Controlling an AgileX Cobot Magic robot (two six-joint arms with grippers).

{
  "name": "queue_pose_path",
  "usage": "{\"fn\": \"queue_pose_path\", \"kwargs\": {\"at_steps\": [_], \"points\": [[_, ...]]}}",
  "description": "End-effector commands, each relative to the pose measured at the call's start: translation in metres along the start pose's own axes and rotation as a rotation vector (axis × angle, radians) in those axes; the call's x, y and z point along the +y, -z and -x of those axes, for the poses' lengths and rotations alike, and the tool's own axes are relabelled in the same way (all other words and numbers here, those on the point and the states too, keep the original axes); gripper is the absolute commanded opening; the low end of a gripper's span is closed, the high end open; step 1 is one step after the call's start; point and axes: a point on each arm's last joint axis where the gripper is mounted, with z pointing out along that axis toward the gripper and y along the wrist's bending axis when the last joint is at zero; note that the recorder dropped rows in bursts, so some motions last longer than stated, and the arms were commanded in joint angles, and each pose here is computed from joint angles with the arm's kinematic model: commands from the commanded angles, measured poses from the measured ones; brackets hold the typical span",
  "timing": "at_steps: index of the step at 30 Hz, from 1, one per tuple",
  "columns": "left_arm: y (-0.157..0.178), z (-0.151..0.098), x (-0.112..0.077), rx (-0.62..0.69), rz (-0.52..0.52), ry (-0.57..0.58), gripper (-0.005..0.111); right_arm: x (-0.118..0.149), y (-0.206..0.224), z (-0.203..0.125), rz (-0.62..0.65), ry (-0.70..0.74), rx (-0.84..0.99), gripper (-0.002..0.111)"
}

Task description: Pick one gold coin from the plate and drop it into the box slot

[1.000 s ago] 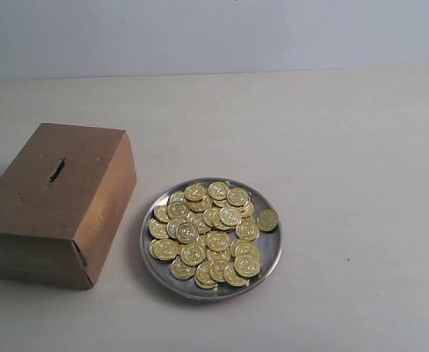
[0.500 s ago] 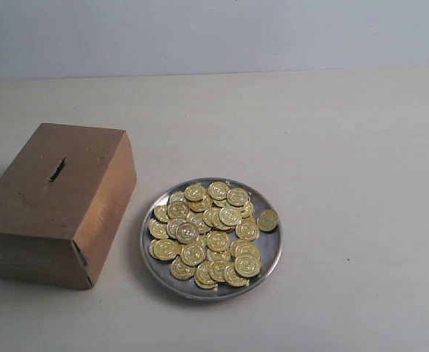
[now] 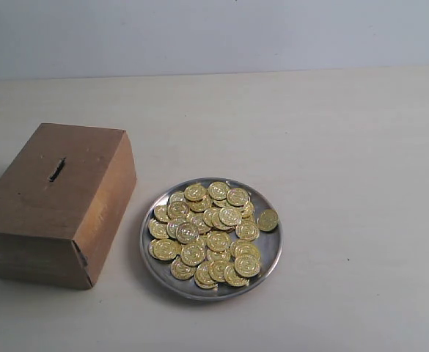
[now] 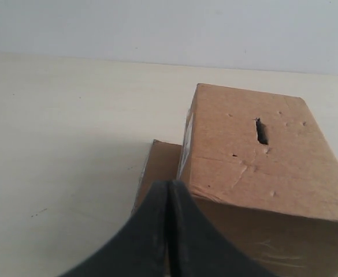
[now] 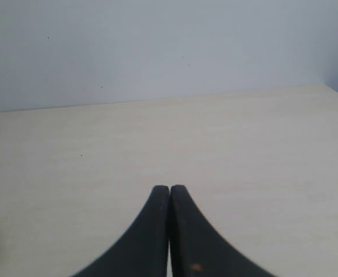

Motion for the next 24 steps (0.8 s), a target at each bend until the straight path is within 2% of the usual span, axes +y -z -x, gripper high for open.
{"fn": "queue_pose_path", "kwargs": {"at_steps": [1, 24], "points": [[0.0, -0.0006, -0.0002, -0.005, -0.005, -0.005, 0.001, -0.0002, 0.0001, -0.0013, -0.001, 0.012, -0.001, 0.0], [0.0, -0.0006, -0.0002, -0.005, -0.005, -0.005, 0.001, -0.0001, 0.0001, -0.0004, -0.001, 0.01, -0.011, 0.0]]}}
